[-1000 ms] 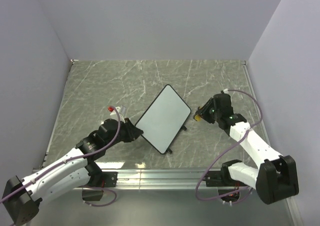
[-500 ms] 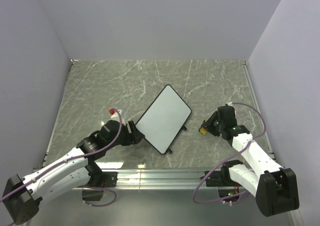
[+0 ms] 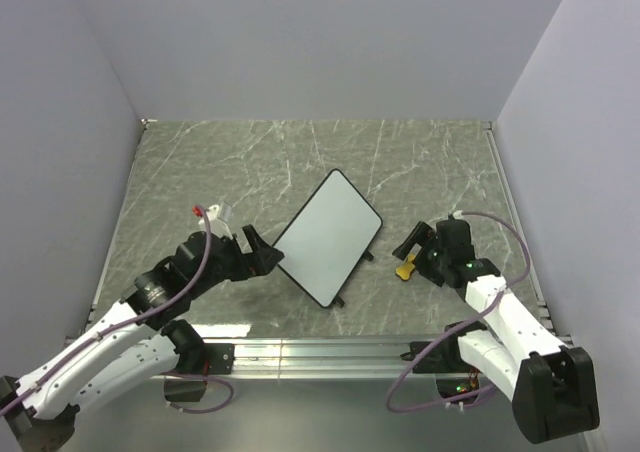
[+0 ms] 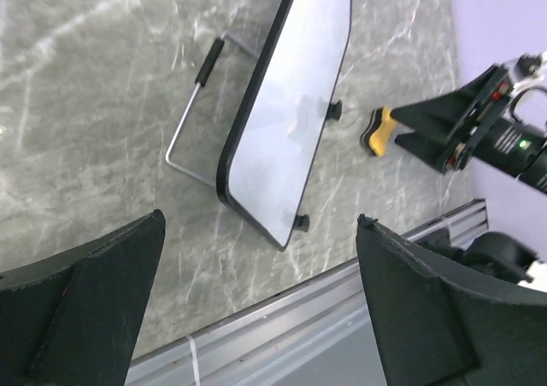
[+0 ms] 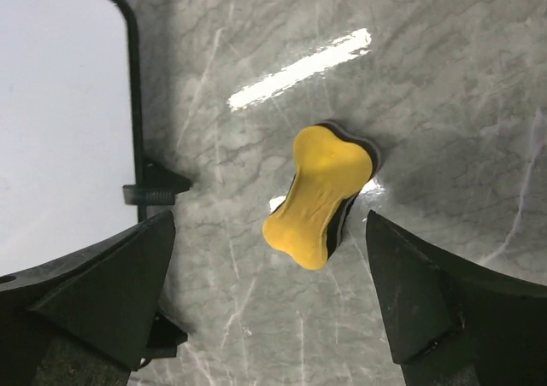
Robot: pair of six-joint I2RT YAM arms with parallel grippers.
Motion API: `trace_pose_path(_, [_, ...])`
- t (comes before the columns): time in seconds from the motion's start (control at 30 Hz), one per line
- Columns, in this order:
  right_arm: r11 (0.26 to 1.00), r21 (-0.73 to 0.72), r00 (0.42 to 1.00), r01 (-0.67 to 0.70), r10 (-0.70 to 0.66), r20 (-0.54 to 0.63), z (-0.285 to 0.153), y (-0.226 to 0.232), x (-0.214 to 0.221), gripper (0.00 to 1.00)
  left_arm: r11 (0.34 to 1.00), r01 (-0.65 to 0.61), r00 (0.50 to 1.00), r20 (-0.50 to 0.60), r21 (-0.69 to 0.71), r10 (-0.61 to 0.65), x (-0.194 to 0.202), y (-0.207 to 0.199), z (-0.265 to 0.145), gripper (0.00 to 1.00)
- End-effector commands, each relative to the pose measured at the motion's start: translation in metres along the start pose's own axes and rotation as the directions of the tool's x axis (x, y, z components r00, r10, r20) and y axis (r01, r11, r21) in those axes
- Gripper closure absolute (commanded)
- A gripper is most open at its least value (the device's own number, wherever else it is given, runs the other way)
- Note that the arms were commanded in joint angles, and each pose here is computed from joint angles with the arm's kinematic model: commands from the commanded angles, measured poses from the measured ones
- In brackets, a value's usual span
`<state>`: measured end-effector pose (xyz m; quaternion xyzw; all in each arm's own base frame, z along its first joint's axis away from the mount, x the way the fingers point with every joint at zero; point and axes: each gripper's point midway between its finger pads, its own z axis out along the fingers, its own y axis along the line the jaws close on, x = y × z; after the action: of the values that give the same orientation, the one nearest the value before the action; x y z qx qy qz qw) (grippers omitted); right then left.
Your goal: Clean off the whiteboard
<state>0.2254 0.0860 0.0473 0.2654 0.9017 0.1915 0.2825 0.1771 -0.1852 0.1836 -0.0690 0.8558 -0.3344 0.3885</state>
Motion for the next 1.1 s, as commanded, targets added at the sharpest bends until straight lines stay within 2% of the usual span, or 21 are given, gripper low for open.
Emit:
trace_pose_path(0.0, [0.997,-0.070,0.998,0.035,-0.031,0.052,-0.017,0.022,-0.019,0.00,1.000,-0.002,0.998,0.063,-0.025,0.004,-0.027,-0.010,-0.019,0.01])
trace_pose_path(0.07, [0.995,-0.080,0.997,0.052,-0.047,0.060,-0.026,0.027,-0.022,0.00,0.999,-0.011,0.995,0.099,-0.040,0.015,-0.042,-0.015,-0.026,0.01])
trace_pose_path(0.17, [0.983,-0.154,0.987,0.103,-0.083,0.134,-0.057,0.053,-0.043,0.00,0.995,-0.068,0.988,0.133,-0.072,0.077,-0.059,-0.019,-0.030,0.01])
trace_pose_path(0.37, [0.956,-0.205,0.953,0.211,-0.155,0.259,-0.113,0.079,-0.069,0.00,0.980,-0.110,0.965,0.219,-0.164,0.145,-0.095,-0.024,-0.032,0.01])
trace_pose_path(0.5, [0.921,-0.273,0.927,0.277,-0.181,0.328,-0.156,0.102,-0.079,0.00,0.966,-0.154,0.955,0.220,-0.209,0.200,-0.108,-0.030,-0.025,0.01])
trace_pose_path(0.63, [0.910,-0.283,0.917,0.304,-0.200,0.345,-0.181,0.108,-0.081,0.00,0.957,-0.192,0.942,0.231,-0.219,0.242,-0.120,-0.039,-0.021,0.01])
trace_pose_path(0.8, [0.886,-0.300,0.874,0.354,-0.200,0.442,-0.213,0.109,-0.084,0.00,0.942,-0.251,0.928,0.222,-0.224,0.300,-0.126,-0.042,-0.008,0.00])
trace_pose_path(0.9, [0.872,-0.312,0.851,0.378,-0.195,0.487,-0.224,0.105,-0.080,0.00,0.944,-0.247,0.930,0.221,-0.218,0.294,-0.131,-0.041,-0.002,0.01])
trace_pose_path(1.07, [0.869,-0.307,0.843,0.388,-0.200,0.499,-0.234,0.096,-0.071,0.00,0.957,-0.220,0.940,0.222,-0.188,0.260,-0.137,-0.037,0.003,0.01])
